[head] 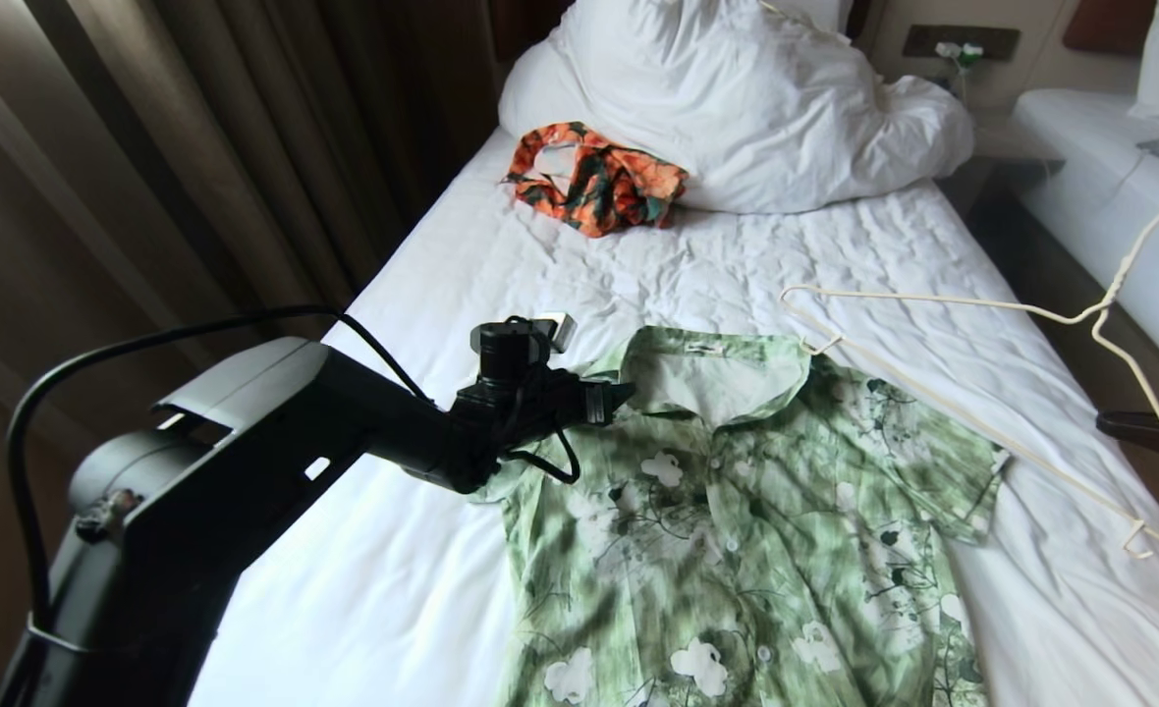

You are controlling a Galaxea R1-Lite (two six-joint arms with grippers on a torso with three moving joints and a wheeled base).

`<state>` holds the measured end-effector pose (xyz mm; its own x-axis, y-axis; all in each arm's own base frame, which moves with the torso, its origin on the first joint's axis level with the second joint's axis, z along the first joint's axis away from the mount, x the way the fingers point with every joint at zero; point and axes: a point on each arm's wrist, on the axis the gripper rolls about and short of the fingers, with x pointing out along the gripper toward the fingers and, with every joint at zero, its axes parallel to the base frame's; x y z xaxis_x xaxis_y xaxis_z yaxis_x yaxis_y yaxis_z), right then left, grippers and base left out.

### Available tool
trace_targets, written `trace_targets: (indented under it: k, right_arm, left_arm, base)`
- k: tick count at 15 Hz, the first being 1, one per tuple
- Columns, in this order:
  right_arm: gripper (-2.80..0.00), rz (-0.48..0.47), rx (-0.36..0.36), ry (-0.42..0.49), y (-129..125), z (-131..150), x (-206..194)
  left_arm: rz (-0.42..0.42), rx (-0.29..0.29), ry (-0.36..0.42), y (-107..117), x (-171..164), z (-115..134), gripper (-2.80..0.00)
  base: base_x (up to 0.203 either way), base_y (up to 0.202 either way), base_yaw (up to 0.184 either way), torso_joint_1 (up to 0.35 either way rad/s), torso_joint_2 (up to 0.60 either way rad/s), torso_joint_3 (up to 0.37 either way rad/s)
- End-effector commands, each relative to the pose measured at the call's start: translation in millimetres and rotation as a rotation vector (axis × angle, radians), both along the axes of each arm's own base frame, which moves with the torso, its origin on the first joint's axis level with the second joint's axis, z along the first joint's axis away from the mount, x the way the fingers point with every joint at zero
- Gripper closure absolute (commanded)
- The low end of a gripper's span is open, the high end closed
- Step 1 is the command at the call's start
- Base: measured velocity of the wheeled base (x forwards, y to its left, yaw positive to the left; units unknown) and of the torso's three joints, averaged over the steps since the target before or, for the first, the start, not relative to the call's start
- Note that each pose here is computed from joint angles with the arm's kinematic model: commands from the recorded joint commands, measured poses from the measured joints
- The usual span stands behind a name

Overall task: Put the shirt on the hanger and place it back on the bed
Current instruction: Lift the shirt and hanger

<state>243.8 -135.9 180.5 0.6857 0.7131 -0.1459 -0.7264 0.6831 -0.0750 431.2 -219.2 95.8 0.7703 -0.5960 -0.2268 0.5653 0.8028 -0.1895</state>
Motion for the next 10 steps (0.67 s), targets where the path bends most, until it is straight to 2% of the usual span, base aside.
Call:
trace_targets:
  k: [1,4,7,10]
  right_arm:
    - [0.00,-0.001,0.010,0.008,-4,-5,1]
    - [0.00,-0.001,0.013,0.013,-4,-6,3]
    - [0.00,-0.002,0.014,0.013,-6,-7,5]
    - [0.00,-0.001,0.013,0.013,-6,-7,5]
  left_arm:
    - [0.002,-0.001,-0.009,-10,2,-4,-2.80]
    - [0.017,-0.012,-0.048,-22,12,-5,-2.80]
    - [0.026,-0.014,-0.059,-25,17,-7,-2.80]
    - [0.025,0.013,-0.075,-27,21,-16,-2.80]
  base:
    - [0.000,0.000,0.000,0.000,0.00,0.000]
    - [0.000,0.000,0.000,0.000,0.00,0.000]
    - [0.000,0.000,0.000,0.000,0.00,0.000]
    - [0.000,0.000,0.000,0.000,0.00,0.000]
